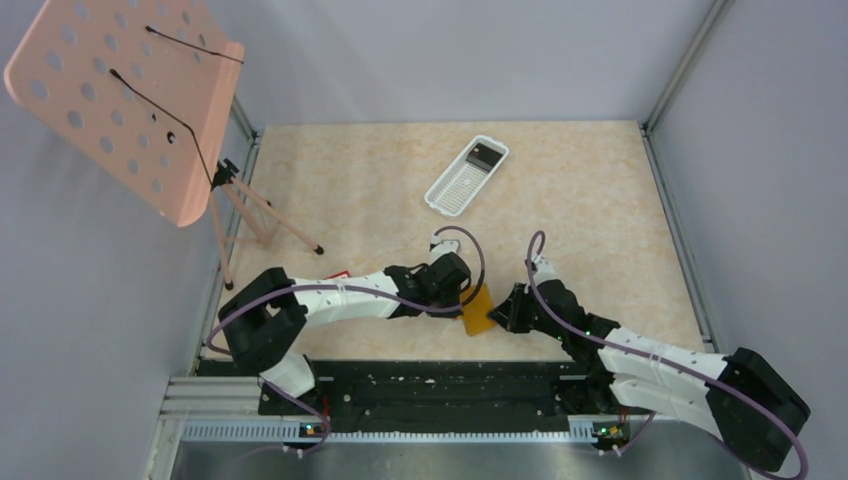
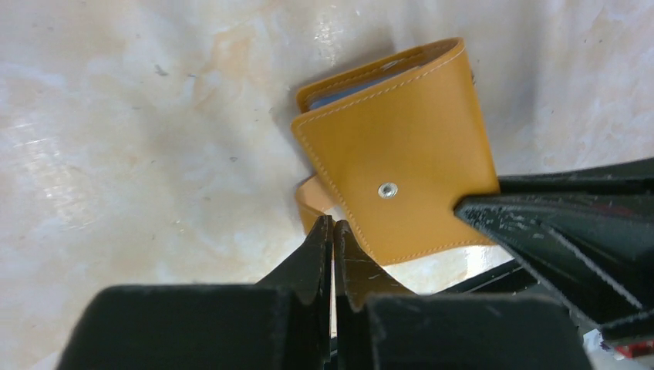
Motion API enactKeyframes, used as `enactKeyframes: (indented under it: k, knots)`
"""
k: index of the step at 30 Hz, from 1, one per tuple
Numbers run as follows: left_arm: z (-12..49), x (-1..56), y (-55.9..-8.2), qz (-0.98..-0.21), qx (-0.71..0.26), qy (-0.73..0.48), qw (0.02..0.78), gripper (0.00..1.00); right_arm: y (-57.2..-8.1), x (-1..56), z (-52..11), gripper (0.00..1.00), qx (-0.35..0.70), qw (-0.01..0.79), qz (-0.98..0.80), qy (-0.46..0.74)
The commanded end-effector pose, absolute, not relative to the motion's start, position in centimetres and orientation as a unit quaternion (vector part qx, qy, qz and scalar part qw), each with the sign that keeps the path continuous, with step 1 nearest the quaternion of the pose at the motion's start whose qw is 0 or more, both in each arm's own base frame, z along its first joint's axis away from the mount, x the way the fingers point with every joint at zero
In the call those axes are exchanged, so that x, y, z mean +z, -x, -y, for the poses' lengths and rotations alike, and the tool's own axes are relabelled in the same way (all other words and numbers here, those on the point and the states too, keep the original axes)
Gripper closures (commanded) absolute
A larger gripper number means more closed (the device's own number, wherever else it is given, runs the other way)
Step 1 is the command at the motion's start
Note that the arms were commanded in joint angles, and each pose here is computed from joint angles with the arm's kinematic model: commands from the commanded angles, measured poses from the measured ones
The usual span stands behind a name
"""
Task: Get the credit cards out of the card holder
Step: Open the card holder at the center of the board.
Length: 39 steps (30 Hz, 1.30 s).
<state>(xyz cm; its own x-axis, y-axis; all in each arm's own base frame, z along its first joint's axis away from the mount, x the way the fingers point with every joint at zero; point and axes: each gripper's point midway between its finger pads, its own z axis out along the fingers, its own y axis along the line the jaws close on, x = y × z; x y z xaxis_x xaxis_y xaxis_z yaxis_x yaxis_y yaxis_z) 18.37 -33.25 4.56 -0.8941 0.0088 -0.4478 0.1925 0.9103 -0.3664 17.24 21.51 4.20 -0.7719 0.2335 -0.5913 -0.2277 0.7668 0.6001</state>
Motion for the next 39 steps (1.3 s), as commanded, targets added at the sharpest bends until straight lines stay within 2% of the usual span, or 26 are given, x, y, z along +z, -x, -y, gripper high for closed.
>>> enactKeyframes:
  k: [1, 3, 4, 7, 12, 18, 20, 26, 39]
  knots:
    - [31.0, 5.0, -17.8, -0.953, -0.185, -0.045, 0.234, 1.00, -18.6, 3.4, -19.9, 1.00, 0.307, 0.355, -0.883, -0.006]
    - [30.8, 4.9, -17.6, -0.953, -0.190, -0.040, 0.233, 1.00, -19.2, 3.4, -19.6, 1.00, 0.302, 0.356, -0.884, -0.010]
    - [30.8, 4.9, -17.5, -0.952, -0.196, -0.038, 0.233, 1.00, -19.4, 3.5, -19.5, 0.96, 0.299, 0.356, -0.885, -0.009]
    - [31.5, 5.3, -17.1, -0.943, -0.239, -0.032, 0.230, 1.00, -19.8, 4.3, -19.6, 0.75, 0.286, 0.356, -0.890, 0.007]
    - [32.5, 6.8, -16.8, -0.921, -0.309, -0.015, 0.235, 1.00, -20.0, 5.7, -19.6, 0.52, 0.274, 0.354, -0.894, 0.018]
    - [32.7, 8.6, -17.1, -0.899, -0.354, 0.001, 0.257, 1.00, -19.6, 6.2, -20.2, 0.38, 0.258, 0.362, -0.895, 0.039]
    - [32.8, 9.1, -17.2, -0.892, -0.369, 0.009, 0.261, 1.00, -19.4, 6.2, -20.9, 0.27, 0.253, 0.363, -0.895, 0.057]
    - [32.5, 9.5, -17.1, -0.884, -0.385, 0.018, 0.265, 1.00, -19.1, 5.8, -22.5, 0.14, 0.237, 0.362, -0.897, 0.087]
    - [32.1, 10.0, -17.2, -0.880, -0.386, 0.018, 0.276, 1.00, -18.6, 5.3, -24.8, 0.05, 0.240, 0.362, -0.894, 0.111]
